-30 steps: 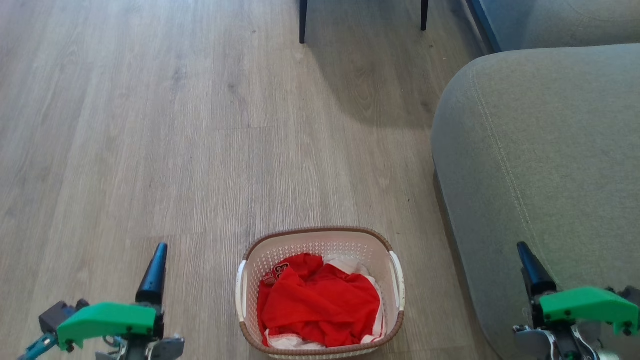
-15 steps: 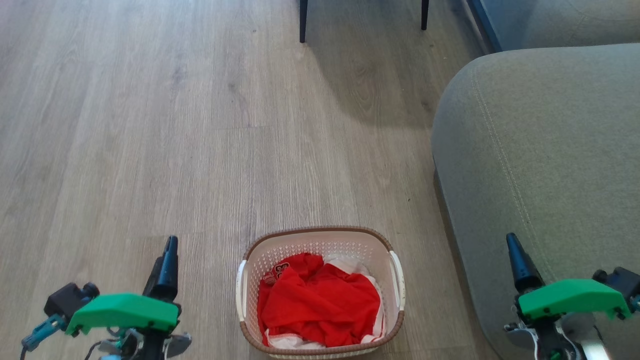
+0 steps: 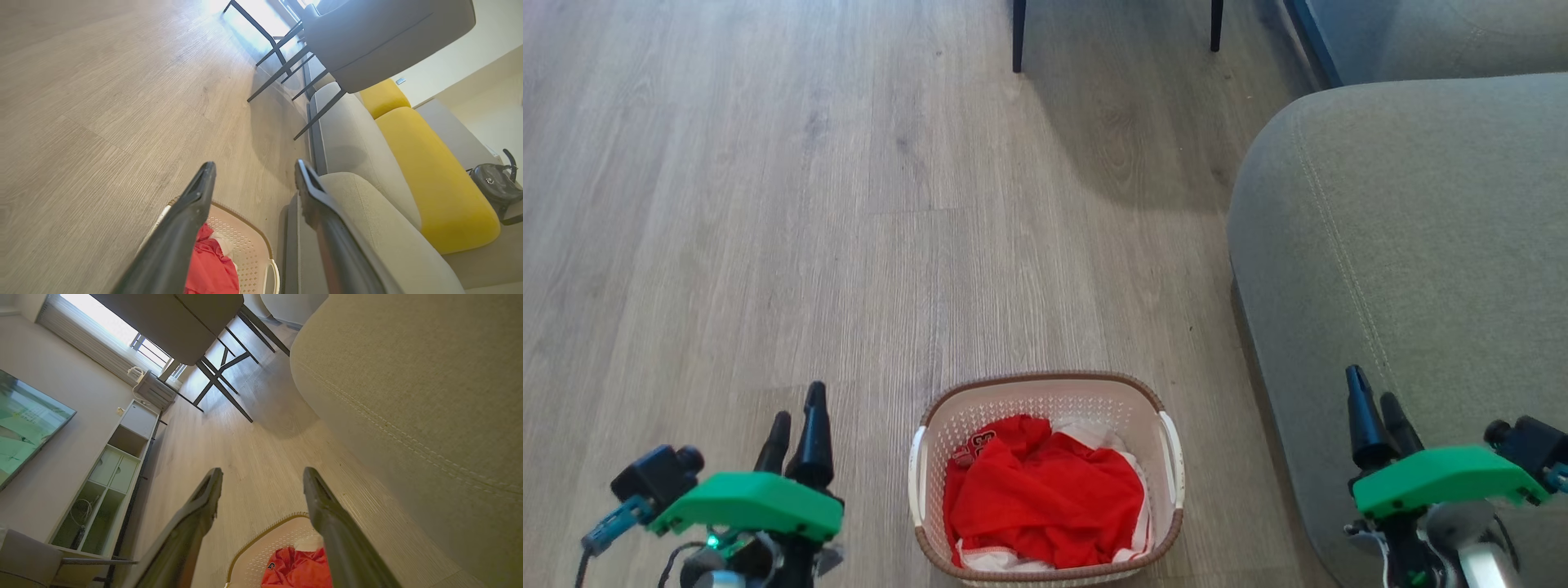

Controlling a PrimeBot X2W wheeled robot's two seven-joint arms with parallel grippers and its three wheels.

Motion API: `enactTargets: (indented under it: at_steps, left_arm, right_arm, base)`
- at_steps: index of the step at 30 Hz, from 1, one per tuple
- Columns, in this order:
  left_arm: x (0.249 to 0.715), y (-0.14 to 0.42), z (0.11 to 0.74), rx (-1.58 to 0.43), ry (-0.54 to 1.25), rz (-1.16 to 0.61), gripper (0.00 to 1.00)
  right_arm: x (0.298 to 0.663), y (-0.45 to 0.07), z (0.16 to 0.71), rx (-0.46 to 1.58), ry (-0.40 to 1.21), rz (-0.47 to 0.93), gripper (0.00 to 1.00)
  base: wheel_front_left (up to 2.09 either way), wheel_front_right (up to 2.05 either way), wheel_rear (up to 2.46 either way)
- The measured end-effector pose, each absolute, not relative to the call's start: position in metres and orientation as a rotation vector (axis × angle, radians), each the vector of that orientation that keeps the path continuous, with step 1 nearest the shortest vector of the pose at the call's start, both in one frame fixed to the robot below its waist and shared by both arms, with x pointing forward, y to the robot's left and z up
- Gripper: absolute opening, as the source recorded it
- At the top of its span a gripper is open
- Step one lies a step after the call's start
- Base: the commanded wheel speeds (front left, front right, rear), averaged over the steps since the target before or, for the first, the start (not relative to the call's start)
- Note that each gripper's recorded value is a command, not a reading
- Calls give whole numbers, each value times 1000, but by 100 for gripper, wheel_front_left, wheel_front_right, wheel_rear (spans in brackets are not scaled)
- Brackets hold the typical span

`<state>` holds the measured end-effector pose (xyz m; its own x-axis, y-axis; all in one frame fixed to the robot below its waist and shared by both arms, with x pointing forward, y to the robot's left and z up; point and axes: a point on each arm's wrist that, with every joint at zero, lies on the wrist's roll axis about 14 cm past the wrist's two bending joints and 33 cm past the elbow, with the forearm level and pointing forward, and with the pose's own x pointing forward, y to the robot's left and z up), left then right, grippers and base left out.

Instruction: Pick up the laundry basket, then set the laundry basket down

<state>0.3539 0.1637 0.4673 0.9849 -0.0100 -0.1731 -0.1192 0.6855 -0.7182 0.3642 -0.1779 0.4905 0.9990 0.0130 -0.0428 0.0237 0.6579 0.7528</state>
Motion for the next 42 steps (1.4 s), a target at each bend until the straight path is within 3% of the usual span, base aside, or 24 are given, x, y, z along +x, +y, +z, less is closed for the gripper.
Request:
enactTargets:
  at_steps: [42]
  left_arm:
    - [340,161,486,-267,47,30,100]
  right_arm:
    - [358,-155,522,324,-85,111,100]
  base:
    - [0,0,0]
